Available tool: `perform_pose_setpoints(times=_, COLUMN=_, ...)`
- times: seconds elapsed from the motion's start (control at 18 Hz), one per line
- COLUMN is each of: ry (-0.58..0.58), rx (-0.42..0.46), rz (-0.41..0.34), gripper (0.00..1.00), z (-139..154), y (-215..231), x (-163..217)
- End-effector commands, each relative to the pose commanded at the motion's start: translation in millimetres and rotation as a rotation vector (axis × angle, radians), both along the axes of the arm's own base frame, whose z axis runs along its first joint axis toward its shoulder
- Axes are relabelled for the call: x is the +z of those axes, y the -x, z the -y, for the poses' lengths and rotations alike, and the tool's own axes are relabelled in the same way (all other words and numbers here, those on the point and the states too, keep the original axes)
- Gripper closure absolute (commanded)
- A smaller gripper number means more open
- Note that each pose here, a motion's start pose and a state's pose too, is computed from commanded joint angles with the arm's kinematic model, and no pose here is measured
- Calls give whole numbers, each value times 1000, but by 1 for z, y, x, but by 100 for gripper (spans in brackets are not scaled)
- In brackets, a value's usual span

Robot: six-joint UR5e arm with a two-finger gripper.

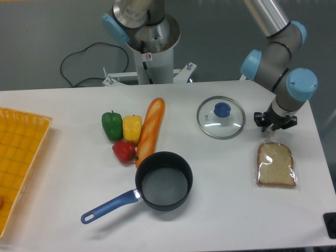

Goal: Pick up the toast
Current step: 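Lower the open gripper onto the plastic bag edge of the toast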

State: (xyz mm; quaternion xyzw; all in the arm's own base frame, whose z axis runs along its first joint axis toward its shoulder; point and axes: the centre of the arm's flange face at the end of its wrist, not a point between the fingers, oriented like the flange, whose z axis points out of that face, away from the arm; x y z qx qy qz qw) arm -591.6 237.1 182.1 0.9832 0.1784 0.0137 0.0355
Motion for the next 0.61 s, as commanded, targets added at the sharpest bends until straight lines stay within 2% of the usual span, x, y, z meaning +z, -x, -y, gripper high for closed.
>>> perform_pose_setpoints(times=0.22, ry=-1, rx=0, rz=-6, gripper=64, z=0, y=1, x=3)
perform_pose_setpoints(times=0.5, ry=-1, rx=5, rz=-5, gripper=82, z=0, y=1, x=3)
perform_pose_setpoints(times=0.61, ry=-1, rx=31, rz=-6, gripper=95, z=0, y=1, x=3)
